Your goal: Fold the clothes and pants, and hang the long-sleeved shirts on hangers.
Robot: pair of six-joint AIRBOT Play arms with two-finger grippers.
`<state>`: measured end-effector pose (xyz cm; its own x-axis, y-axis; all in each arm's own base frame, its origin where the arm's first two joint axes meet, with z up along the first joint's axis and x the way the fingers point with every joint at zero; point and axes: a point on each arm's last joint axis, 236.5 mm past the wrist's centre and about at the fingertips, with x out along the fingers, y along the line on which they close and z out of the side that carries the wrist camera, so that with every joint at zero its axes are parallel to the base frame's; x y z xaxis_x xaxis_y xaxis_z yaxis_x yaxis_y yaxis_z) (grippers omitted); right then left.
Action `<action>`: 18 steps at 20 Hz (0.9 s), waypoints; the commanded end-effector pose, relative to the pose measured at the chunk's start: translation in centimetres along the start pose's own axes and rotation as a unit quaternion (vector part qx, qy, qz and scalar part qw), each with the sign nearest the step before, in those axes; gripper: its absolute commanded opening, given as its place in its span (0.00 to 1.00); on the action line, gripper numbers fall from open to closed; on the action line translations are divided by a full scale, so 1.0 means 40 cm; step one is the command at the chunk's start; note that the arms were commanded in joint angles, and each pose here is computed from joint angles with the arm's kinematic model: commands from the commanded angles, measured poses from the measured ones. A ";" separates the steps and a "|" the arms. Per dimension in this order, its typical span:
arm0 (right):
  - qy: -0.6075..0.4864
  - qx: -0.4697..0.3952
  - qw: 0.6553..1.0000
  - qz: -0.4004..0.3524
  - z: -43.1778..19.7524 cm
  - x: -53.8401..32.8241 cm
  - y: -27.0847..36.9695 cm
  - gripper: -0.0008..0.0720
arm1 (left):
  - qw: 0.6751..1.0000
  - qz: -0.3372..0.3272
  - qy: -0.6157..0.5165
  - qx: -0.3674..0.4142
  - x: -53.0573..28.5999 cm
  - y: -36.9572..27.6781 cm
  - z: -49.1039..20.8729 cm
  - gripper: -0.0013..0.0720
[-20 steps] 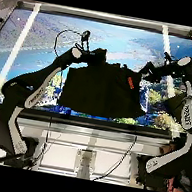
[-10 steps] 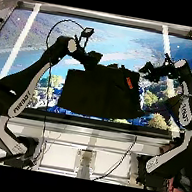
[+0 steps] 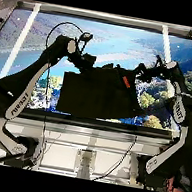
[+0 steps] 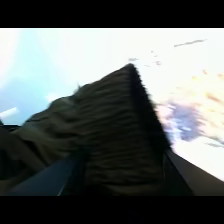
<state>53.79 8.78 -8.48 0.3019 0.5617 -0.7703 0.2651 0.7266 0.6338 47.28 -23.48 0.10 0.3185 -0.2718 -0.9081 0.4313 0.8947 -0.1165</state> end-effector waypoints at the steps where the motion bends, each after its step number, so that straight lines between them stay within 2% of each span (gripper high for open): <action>1: -0.012 -0.009 1.000 0.023 0.008 0.018 0.045 0.54 | 1.000 0.003 0.006 0.005 0.001 -0.006 -0.008 0.02; 2: -0.013 -0.009 1.000 0.024 0.009 0.017 0.046 0.40 | 1.000 0.003 0.006 0.005 0.001 -0.006 -0.008 0.02; 3: -0.013 -0.010 1.000 0.024 0.010 0.016 0.048 0.08 | 1.000 0.004 0.006 0.005 0.002 -0.005 -0.008 0.02; 4: -0.015 -0.010 0.999 0.026 0.014 0.012 0.053 0.04 | 1.000 0.007 0.005 0.003 0.002 0.008 -0.007 0.02; 6: -0.024 -0.009 0.999 0.030 0.027 -0.002 0.069 0.04 | 0.999 0.028 -0.013 -0.030 -0.006 0.074 0.013 0.02; 8: -0.043 -0.005 0.999 0.032 0.053 -0.024 0.088 0.04 | 0.988 0.035 -0.057 -0.140 -0.020 0.161 0.055 0.02; 11: -0.095 0.022 0.995 0.037 0.112 -0.066 0.117 0.03 | 0.967 0.022 -0.131 -0.219 -0.046 0.228 0.132 0.02; 14: -0.150 0.052 0.987 0.025 0.167 -0.114 0.117 0.03 | 0.956 0.017 -0.199 -0.217 -0.072 0.231 0.210 0.02; 18: -0.164 0.080 0.983 0.009 0.174 -0.148 0.112 0.03 | 0.945 0.006 -0.256 -0.203 -0.102 0.199 0.277 0.02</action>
<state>59.34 7.24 -1.15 0.5589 0.4543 -0.6937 0.3201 0.6535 0.6859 57.37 -18.26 5.38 0.6669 -0.2839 -0.6890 0.0851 0.9476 -0.3080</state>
